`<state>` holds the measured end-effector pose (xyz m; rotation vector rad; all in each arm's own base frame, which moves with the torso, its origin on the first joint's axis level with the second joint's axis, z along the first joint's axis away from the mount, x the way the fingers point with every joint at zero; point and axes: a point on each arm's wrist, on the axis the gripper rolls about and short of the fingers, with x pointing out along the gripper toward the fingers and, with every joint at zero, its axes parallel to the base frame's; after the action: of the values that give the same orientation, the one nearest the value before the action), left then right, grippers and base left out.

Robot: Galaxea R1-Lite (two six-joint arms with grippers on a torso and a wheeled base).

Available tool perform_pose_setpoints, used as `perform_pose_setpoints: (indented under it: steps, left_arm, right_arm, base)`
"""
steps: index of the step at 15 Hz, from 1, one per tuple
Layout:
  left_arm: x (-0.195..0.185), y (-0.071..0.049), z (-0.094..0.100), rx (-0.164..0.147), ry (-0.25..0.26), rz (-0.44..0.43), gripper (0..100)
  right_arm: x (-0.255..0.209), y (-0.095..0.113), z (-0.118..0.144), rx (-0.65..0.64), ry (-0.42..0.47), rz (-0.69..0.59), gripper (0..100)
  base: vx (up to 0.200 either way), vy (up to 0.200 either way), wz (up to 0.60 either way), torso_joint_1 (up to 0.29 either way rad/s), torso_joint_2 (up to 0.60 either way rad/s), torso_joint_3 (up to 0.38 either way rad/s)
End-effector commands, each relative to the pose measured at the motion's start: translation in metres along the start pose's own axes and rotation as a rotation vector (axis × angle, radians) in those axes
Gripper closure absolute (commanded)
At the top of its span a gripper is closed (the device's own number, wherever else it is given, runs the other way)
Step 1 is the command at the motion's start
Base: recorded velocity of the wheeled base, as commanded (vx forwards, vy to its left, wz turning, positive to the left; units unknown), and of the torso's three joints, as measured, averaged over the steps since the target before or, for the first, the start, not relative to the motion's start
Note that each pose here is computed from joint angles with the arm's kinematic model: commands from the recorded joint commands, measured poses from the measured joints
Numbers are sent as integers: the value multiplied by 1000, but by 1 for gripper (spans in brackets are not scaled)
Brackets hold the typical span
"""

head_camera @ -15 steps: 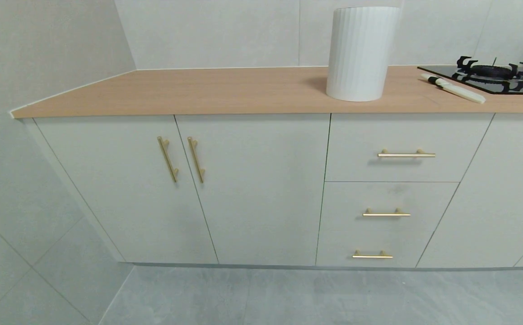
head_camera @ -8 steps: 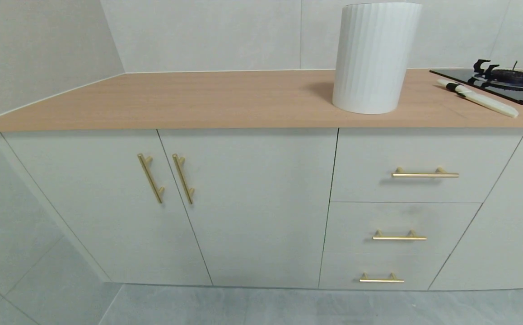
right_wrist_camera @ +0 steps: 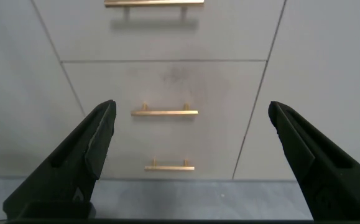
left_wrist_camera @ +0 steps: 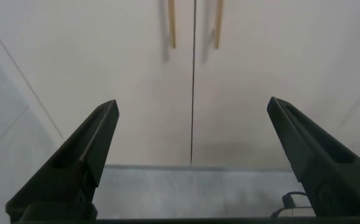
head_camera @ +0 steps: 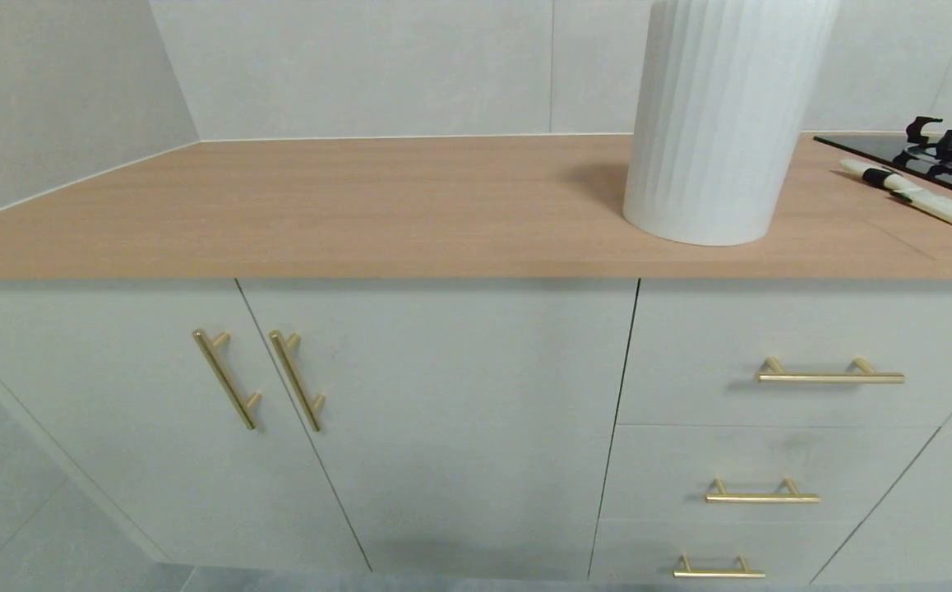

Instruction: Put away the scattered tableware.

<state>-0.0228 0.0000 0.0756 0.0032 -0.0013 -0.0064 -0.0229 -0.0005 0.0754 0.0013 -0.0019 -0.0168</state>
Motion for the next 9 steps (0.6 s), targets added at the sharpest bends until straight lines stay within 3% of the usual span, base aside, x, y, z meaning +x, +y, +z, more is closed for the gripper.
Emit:
perform_pose_setpoints:
  steps: [1, 5, 8, 9]
  left_arm:
    - [0, 0, 0, 0, 0, 0, 0]
    - [0, 0, 0, 0, 0, 0, 0]
    - [0, 0, 0, 0, 0, 0, 0]
    - [0, 0, 0, 0, 0, 0, 0]
  right_arm:
    - [0, 0, 0, 0, 2, 0, 0]
    - [0, 0, 0, 2, 2, 0, 0]
    - [0, 0, 0, 0, 2, 0, 0]
    - [0, 0, 0, 2, 2, 0, 0]
  base:
    - [200, 0, 0, 2, 7, -2]
    - [0, 0, 0, 0, 0, 0]
    - [0, 0, -600, -2, 1, 4]
    - [0, 0, 0, 0, 0, 0]
